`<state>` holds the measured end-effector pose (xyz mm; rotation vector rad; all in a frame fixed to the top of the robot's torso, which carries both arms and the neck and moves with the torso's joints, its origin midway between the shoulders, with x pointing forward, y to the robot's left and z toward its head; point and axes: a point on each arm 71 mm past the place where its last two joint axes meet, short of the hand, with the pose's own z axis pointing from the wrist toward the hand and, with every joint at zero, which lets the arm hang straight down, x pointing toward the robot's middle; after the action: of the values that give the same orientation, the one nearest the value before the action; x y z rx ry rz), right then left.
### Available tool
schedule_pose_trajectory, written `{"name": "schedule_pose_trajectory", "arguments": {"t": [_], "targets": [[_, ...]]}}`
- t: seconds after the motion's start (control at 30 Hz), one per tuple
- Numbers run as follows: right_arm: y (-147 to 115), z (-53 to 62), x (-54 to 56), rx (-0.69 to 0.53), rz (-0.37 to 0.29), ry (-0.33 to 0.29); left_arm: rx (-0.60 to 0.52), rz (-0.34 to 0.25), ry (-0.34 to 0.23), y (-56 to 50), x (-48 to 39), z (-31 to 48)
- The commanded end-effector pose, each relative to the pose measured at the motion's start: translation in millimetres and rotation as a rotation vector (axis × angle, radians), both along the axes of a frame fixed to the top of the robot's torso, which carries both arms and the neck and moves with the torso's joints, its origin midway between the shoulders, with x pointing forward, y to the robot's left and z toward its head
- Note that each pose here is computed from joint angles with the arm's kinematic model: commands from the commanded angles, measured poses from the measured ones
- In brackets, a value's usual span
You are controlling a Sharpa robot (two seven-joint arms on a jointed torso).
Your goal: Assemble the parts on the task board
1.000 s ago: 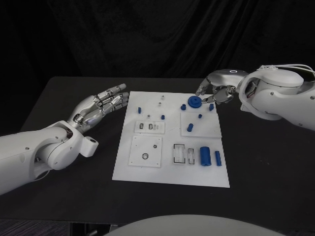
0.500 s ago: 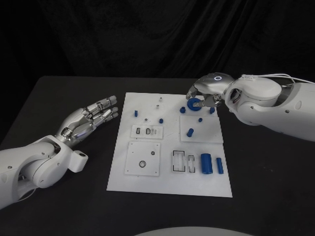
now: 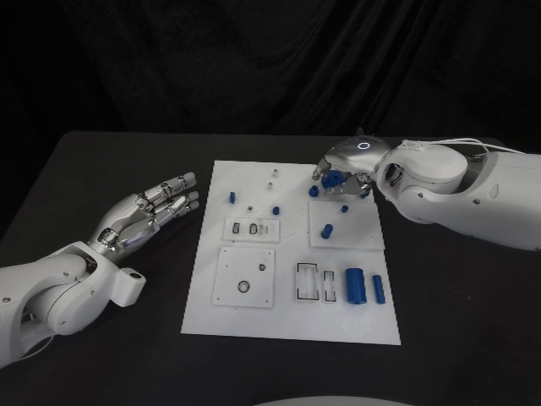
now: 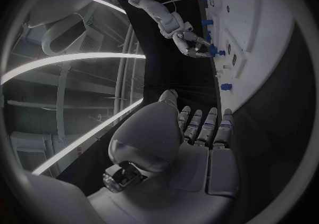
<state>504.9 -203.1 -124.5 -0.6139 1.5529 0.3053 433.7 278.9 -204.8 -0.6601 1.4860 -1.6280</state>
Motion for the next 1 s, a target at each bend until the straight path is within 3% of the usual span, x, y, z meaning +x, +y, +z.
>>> {"name": "schedule_pose_trajectory", "arguments": {"t": [0.03, 1.0], "targets": [[0.2, -0.5, -2.1, -0.003, 0.012, -0.014, -0.156, -0.056, -0.229, -0.8, -7.5, 20.2], [12.0, -9.1, 1.3, -0.017, 0.057, 0.011, -0.145, -0.052, -0.213, 4.7, -5.6, 17.5]]}}
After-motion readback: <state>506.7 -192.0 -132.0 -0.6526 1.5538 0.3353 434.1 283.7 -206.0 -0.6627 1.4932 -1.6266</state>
